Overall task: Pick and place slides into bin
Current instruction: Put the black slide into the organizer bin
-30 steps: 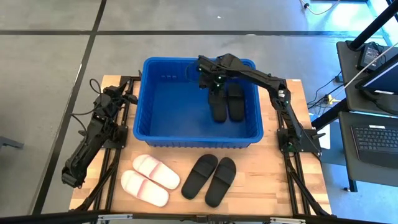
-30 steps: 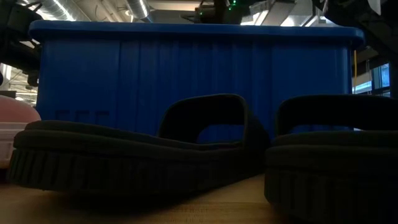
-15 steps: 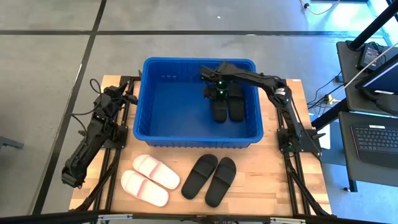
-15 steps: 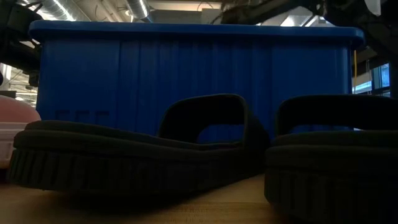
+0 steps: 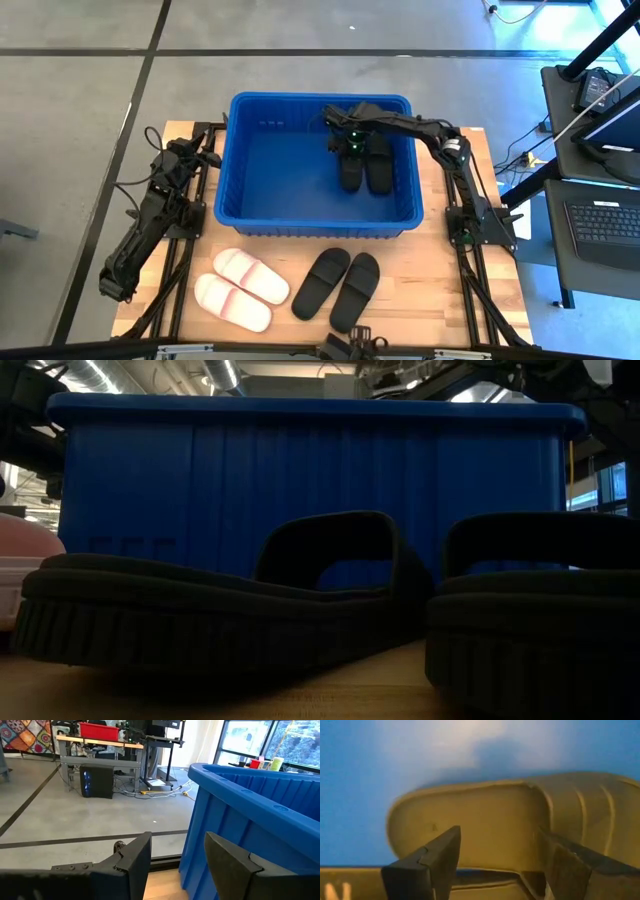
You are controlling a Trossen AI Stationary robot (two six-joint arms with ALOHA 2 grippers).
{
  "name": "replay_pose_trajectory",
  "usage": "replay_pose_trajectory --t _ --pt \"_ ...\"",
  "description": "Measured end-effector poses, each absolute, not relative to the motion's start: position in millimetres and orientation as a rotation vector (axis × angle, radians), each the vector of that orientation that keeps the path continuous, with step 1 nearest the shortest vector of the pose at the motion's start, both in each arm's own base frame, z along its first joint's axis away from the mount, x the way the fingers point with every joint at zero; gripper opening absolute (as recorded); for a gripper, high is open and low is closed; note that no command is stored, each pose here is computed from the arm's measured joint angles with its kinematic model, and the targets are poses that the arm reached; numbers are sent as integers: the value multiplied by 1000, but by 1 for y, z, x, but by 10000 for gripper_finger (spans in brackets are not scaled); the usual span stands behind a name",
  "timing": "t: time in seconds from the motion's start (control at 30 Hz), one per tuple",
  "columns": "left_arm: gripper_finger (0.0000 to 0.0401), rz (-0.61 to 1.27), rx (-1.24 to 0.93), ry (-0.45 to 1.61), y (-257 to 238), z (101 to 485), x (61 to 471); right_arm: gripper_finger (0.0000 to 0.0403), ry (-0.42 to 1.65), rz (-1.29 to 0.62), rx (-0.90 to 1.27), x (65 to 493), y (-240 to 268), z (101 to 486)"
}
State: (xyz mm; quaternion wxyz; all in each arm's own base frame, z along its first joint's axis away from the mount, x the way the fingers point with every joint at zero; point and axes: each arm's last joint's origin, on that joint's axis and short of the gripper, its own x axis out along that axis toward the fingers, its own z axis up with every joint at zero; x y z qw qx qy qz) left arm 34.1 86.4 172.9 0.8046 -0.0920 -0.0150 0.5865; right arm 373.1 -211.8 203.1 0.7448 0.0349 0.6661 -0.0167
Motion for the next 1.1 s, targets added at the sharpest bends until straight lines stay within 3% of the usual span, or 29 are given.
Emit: replay_pose_trajectory --t 0.53,0.8,1.1 --pt "178 1256 -197 -32 86 173 34 251 1463 -36 118 365 -209 218" --pt "178 1195 -192 -42 86 174 36 251 1229 -55 173 347 -195 293" --pt "178 884 31 -306 78 211 41 251 922 -131 96 288 -150 401"
